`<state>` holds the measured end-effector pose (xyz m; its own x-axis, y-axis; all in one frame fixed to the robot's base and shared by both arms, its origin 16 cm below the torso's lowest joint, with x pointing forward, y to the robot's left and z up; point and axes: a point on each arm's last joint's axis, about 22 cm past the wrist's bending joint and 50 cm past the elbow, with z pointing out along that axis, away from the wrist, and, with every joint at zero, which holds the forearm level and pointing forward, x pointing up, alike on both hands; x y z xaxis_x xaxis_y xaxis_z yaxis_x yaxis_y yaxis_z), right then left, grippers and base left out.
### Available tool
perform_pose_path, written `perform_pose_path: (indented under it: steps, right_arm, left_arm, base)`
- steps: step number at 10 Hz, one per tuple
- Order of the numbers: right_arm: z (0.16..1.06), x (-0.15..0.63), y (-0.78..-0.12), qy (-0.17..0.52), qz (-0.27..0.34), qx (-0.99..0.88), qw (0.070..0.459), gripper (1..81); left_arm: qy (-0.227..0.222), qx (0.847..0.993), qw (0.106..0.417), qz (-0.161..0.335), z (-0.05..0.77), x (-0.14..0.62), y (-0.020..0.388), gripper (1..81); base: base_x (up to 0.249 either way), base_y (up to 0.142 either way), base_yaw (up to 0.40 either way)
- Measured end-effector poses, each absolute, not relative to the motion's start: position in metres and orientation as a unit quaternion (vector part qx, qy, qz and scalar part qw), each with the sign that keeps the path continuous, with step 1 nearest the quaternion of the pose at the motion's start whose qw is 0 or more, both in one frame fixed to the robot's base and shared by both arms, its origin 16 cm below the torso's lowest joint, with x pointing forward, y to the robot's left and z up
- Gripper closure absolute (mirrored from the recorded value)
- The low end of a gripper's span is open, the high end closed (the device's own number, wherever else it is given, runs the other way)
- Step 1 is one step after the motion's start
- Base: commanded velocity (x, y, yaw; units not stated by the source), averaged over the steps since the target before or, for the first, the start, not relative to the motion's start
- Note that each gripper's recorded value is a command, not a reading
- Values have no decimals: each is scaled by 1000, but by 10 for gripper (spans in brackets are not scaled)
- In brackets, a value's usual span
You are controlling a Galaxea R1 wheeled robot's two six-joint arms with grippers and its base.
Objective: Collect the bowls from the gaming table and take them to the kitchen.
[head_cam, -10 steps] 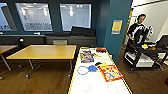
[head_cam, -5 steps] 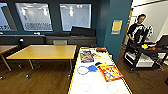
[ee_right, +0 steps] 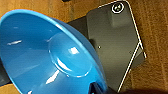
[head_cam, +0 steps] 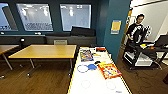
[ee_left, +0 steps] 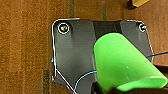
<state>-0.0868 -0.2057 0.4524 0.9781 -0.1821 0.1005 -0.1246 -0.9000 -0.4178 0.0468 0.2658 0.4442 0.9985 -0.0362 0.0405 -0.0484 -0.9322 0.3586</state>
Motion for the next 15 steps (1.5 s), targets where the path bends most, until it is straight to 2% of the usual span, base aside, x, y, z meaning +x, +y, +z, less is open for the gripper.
perform_pose_path:
  steps: [3, 5, 10, 15]
  right_arm:
    - [450, -87, -208, 78, -69, -973, 204, 811]
    - [445, -93, -225, 73, -58, -978, 187, 811]
    - [437, -100, -263, 62, -43, -986, 150, 811]
    - [434, -96, -277, 58, -38, -988, 137, 811]
  left_arm:
    - [-22, 985, 170, 19, 439, 49, 271, 811]
    - [-22, 986, 163, 19, 436, 47, 273, 811]
    - [-23, 992, 120, 11, 434, 31, 328, 811]
    - [-35, 993, 115, 14, 428, 32, 320, 811]
  base:
    - [-90, 0, 0]
    - [-90, 0, 0]
    - [-90, 0, 0]
    - [-100, 0, 0]
